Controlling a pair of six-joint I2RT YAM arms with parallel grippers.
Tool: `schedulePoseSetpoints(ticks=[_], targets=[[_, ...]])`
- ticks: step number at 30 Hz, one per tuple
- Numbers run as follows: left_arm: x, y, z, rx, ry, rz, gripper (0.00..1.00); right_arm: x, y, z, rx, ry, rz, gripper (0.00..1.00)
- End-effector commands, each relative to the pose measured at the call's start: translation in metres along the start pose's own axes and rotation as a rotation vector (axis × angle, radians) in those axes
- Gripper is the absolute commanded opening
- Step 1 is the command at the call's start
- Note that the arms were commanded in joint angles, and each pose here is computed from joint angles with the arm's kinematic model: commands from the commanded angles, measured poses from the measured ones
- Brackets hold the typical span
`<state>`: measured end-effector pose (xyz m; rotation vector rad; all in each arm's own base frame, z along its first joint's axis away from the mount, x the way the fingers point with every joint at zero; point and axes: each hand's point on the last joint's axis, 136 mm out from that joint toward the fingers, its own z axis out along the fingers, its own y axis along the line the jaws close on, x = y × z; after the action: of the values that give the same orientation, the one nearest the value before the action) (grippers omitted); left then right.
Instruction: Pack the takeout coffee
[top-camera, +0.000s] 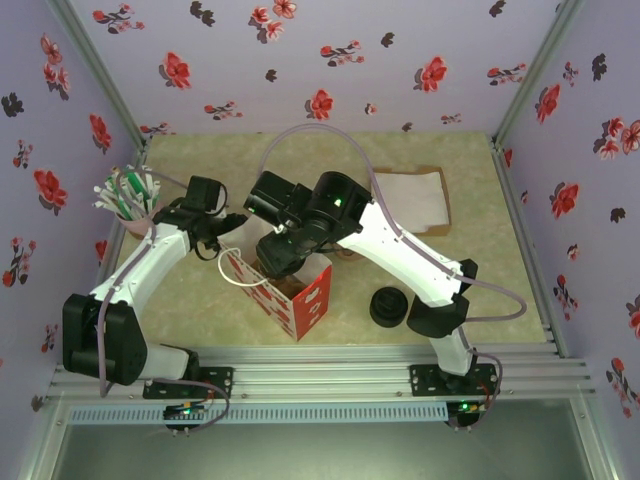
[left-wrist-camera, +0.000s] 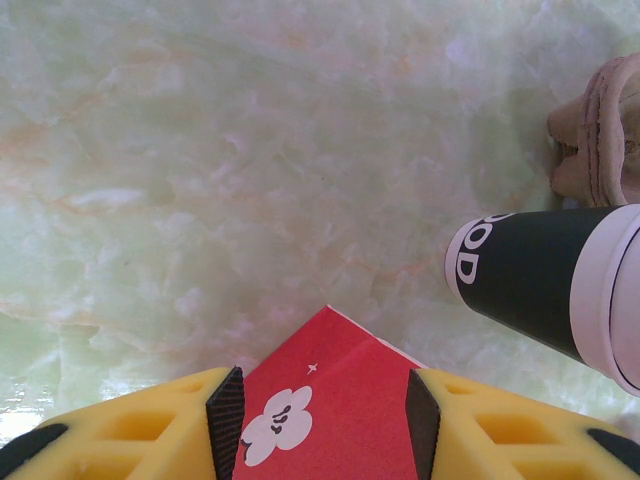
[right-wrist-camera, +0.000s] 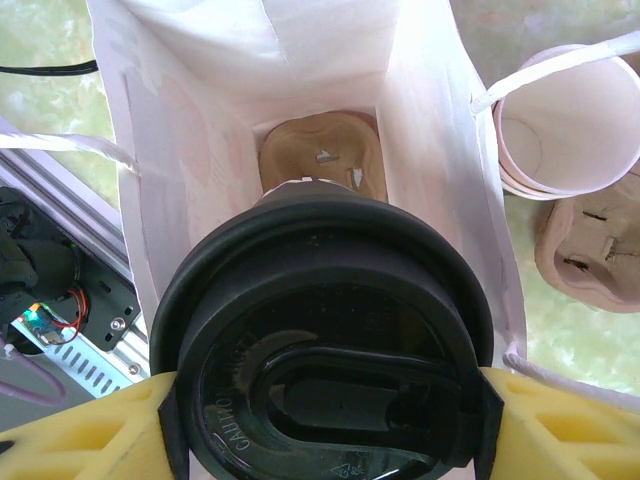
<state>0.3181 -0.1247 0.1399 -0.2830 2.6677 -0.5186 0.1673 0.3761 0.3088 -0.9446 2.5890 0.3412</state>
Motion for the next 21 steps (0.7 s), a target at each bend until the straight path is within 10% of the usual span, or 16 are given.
schedulePoseSetpoints(ticks=[1, 21], targets=[[-0.001, -0.002, 0.002, 0.013, -0.005, -0.002, 0.48, 0.04, -0.019, 0.002, 0.098, 0.171, -0.039, 0.67], [-0.001, -0.002, 0.003, 0.016, -0.007, 0.001, 0.48, 0.053, -0.019, 0.022, 0.113, 0.268, -0.048, 0.67]])
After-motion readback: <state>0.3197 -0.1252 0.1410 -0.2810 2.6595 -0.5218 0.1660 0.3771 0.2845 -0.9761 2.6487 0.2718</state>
